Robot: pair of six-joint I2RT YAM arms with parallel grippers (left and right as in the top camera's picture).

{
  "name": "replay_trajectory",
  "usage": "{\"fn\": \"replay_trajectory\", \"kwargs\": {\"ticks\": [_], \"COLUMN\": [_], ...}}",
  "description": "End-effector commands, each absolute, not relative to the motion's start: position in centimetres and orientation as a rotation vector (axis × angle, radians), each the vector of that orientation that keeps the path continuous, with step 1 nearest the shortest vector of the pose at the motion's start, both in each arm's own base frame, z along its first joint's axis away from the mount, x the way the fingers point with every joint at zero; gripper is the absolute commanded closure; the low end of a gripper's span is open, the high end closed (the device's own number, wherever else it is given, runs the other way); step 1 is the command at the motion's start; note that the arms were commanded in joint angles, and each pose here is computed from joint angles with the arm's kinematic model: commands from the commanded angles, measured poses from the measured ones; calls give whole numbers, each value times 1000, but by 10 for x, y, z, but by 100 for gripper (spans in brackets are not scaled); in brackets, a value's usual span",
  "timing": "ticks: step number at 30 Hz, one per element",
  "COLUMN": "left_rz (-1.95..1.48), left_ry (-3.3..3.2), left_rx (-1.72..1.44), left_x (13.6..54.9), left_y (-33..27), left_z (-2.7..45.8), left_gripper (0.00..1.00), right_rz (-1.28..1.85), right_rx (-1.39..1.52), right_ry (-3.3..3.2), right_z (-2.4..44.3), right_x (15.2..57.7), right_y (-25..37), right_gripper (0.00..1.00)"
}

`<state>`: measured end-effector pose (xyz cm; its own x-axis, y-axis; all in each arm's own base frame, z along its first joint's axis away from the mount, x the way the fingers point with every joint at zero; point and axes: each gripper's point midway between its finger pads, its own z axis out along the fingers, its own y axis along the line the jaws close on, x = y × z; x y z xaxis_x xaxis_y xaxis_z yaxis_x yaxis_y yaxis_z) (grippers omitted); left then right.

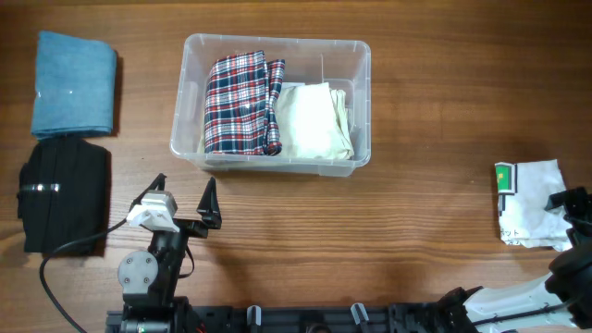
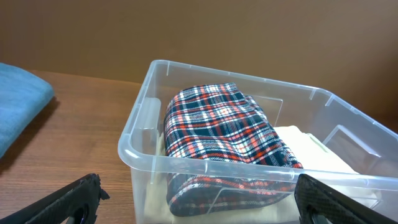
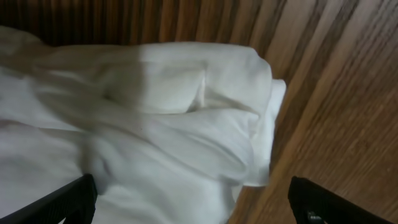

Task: Pack container
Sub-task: 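Reach the right gripper to the white cloth with green tag and grasp it, then place the white cloth into the container's right side with the right gripper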

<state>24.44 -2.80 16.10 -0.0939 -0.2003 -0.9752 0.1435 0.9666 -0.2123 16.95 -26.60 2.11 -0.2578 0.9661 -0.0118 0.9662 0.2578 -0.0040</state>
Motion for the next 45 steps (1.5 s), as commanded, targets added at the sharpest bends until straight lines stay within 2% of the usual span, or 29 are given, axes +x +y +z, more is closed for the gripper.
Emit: {"fn": "replay_trajectory", "kwargs": {"ticks": [1,4,6,9,15,17,19,25,29,31,34,37,41,45], "left_rz": [-292,-291,-291,-291,-291,-291,-292,-292,-291,-291,-291,-291,-291,-291], "left_ry": [1642,1642,1642,1642,1642,1642,1642,1642,1642,1642,1642,1642,1642,1642], "left_rx": [-50,-50,-50,-50,-50,-50,-50,-50,-50,-50,-50,-50,-50,-50], "left_x": [244,244,244,244,244,244,244,244,244,244,244,244,244,244], "left_y": [-28,-28,-28,-28,-28,-28,-28,-28,-28,-28,-28,-28,-28,-28], "left_z": [159,159,159,159,159,159,159,159,159,159,159,159,159,159], "left_gripper": [0,0,0,0,0,0,0,0,0,0,0,0,0,0], "right_rz": [-19,-11,-8,-7,22,72,145,263,465,546,622,690,824,862], "right_rx": [1837,1878,1886,1909,1948,1929,1873,1614,1248,1043,820,637,548,716], "right_ry": [2514,2494,2493,2475,2465,2454,2447,2500,2470,2406,2261,2090,1942,1914], "right_z": [19,7,-2,-8,-29,-32,-31,-18,50,107,194,282,345,341], "right_x": [171,167,164,163,154,160,175,231,308,340,366,372,373,394], "right_y": [-267,-259,-254,-251,-233,-229,-224,-208,-180,-157,-121,-73,-10,40], "right_gripper": [1,1,7,31,33,47,78,96,96,96,96,96,96,96]}}
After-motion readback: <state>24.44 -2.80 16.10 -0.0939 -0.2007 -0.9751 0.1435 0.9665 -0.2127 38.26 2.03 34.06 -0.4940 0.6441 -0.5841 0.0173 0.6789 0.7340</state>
